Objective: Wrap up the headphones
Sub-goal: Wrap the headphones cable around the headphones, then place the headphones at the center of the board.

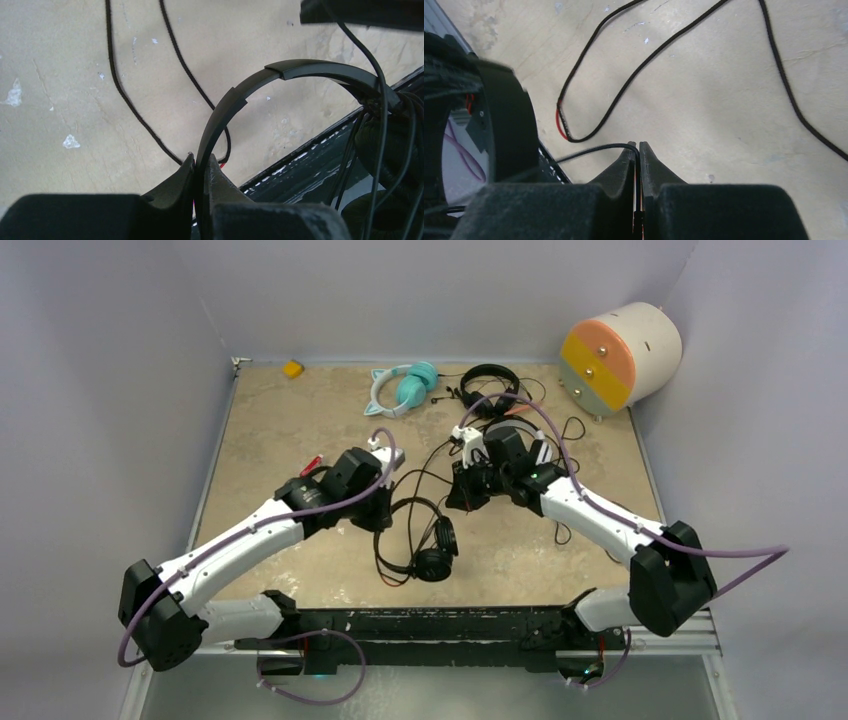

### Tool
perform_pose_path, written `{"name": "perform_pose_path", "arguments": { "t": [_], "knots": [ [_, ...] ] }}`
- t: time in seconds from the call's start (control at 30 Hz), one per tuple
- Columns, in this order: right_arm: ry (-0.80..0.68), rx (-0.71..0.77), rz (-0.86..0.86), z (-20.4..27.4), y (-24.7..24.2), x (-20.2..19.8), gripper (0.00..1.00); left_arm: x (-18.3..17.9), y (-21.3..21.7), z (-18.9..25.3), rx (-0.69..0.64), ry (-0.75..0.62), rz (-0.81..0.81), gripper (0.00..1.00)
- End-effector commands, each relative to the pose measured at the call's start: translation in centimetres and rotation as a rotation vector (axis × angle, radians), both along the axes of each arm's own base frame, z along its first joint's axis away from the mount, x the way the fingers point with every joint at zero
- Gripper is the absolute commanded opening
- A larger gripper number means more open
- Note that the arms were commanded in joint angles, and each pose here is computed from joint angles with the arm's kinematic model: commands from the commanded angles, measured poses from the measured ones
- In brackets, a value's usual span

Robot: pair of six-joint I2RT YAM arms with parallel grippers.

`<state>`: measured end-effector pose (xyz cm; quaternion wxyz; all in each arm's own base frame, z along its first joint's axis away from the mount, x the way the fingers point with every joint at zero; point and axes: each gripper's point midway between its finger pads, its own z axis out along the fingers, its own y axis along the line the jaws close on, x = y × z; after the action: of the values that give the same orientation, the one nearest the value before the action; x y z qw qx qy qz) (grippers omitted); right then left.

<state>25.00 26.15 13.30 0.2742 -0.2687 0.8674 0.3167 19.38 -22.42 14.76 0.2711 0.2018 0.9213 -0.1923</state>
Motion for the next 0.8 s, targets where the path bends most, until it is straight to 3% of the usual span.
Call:
{"name": "perform_pose_path", "arguments": {
  "t": [0.0,0.3,0.5,0.6,0.77],
  "knots": [
    [-0.016,0.179,-0.021,1.0,2.0,0.6,0.06,1.0,-0.7,3.1,-0.197,0.064,0.046,0.0],
    [-0.013,0.283,-0.048,0.7,4.0,2.2,0.08,2.9,0.3,2.4,-0.195,0.116,0.235,0.0],
    [0.025,0.371,-0.178,-0.9,4.1,3.0,0.09,3.8,0.8,0.4,-0.241,0.182,0.403,0.0],
    [0.016,0.424,-0.208,-0.9,4.7,3.1,0.01,4.0,1.1,-0.8,-0.261,0.204,0.491,0.0],
    [0.032,0.404,-0.197,-2.4,7.8,2.4,0.0,4.2,3.0,-2.5,-0.267,0.243,0.69,0.0]
  ]
}}
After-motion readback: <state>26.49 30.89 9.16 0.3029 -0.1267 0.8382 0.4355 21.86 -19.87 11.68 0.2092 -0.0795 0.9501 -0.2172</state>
